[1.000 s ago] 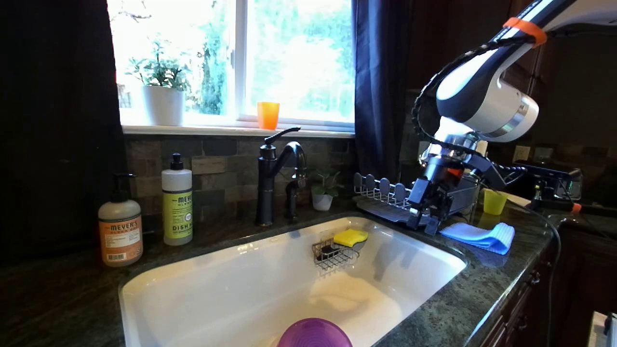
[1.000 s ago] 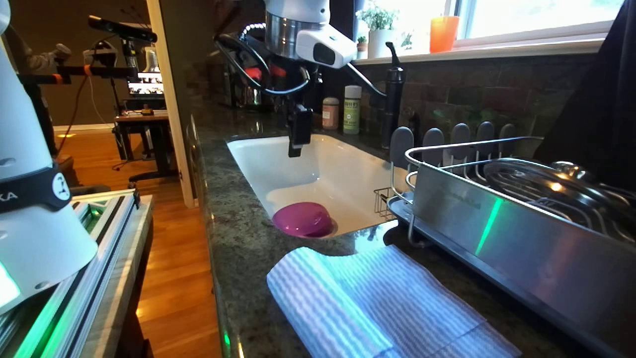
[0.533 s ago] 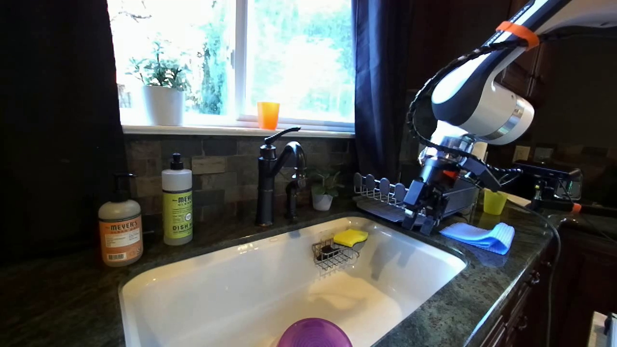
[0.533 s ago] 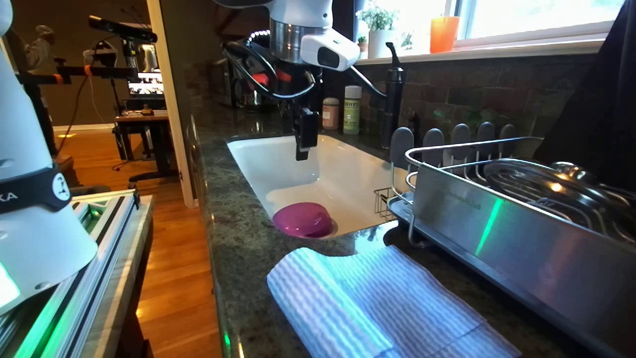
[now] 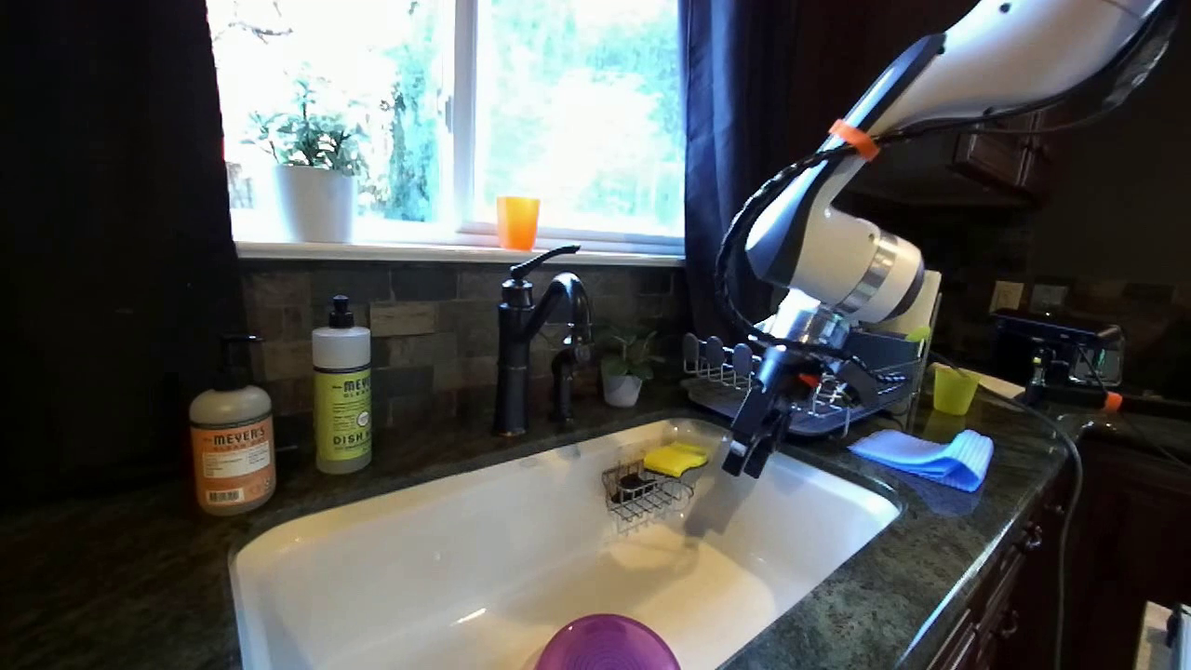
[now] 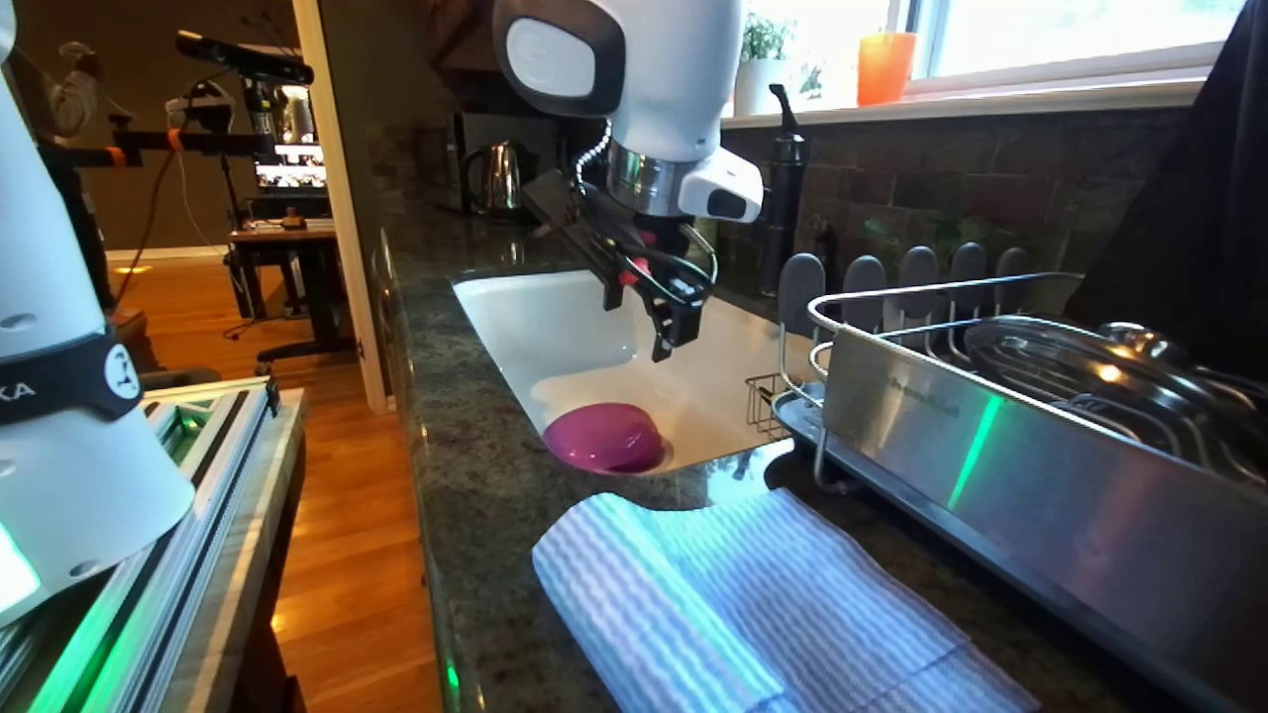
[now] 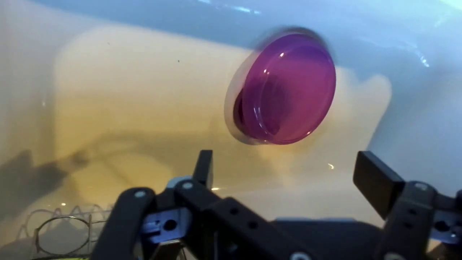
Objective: Move the purple plate to the left then put the purple cup on the right side of the sink.
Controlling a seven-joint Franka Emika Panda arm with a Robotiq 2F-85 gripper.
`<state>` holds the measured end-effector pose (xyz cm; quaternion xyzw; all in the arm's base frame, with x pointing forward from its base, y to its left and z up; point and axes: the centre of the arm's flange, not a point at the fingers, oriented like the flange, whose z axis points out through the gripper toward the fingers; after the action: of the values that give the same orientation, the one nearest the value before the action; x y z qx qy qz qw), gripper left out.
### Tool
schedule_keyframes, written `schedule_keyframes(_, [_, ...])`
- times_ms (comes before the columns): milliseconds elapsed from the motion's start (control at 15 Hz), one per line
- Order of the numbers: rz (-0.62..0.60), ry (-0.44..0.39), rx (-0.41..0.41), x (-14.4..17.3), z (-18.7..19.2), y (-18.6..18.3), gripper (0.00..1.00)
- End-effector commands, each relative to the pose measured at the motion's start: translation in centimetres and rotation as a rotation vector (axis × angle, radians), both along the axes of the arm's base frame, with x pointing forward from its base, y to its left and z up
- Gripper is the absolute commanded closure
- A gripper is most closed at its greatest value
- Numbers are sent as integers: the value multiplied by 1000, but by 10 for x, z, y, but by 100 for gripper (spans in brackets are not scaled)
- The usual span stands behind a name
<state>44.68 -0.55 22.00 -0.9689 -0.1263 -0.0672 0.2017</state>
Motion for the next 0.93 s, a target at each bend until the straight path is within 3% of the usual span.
schedule_keyframes(0, [88, -8, 50, 45, -76, 18, 0])
schedule_keyframes(200, [111, 55, 78, 41, -107, 33, 0])
schedule_keyframes(267, [102, 30, 55, 29, -78, 34, 0])
schedule_keyframes(533, [100, 62, 69, 34, -103, 35, 0])
schedule_keyframes(867, [104, 61, 135, 70, -158, 69, 0])
